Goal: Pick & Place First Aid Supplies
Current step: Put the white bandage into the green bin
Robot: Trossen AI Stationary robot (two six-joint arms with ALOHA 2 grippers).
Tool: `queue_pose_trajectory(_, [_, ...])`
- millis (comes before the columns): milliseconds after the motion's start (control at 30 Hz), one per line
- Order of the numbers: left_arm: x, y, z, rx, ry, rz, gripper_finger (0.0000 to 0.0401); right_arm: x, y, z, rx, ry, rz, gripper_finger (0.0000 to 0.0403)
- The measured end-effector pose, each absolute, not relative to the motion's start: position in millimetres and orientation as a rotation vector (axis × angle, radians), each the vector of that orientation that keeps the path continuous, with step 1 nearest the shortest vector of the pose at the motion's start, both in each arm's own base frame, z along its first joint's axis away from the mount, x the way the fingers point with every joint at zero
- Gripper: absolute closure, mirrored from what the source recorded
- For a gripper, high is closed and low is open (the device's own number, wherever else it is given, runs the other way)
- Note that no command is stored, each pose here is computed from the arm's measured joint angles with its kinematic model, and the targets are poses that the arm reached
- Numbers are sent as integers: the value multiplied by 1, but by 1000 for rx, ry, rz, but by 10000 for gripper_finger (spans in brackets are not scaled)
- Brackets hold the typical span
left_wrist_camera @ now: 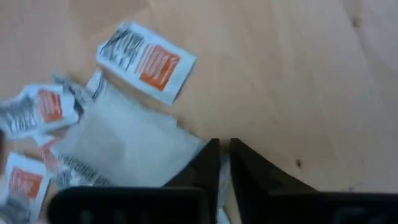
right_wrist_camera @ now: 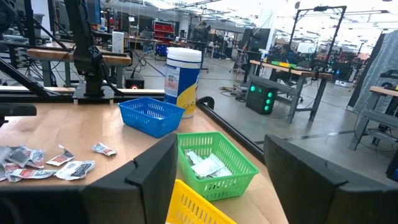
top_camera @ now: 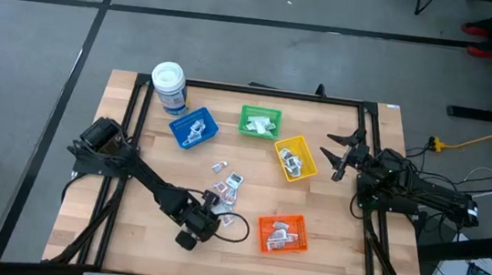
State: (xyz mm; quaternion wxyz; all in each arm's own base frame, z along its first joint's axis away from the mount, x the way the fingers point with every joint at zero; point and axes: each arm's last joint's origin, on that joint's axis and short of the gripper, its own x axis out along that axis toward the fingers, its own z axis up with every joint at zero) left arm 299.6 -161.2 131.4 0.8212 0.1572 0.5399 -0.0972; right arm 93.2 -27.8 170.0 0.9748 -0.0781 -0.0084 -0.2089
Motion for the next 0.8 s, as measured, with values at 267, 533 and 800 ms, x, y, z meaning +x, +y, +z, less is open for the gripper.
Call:
queue_pose_trajectory(267, [300,-160,134,199,1158,-105,400,93,-28,170,-157,-17,-422,166])
queue_pose_trajectory(533, [311,-168,159,17,1108,-116,399,93,-28,170,-157,-17,-421,166])
queue_pose_trajectory(800, [324,-181,196,-116,1036,-295,399,93,-28,170,-157,-17,-421,166])
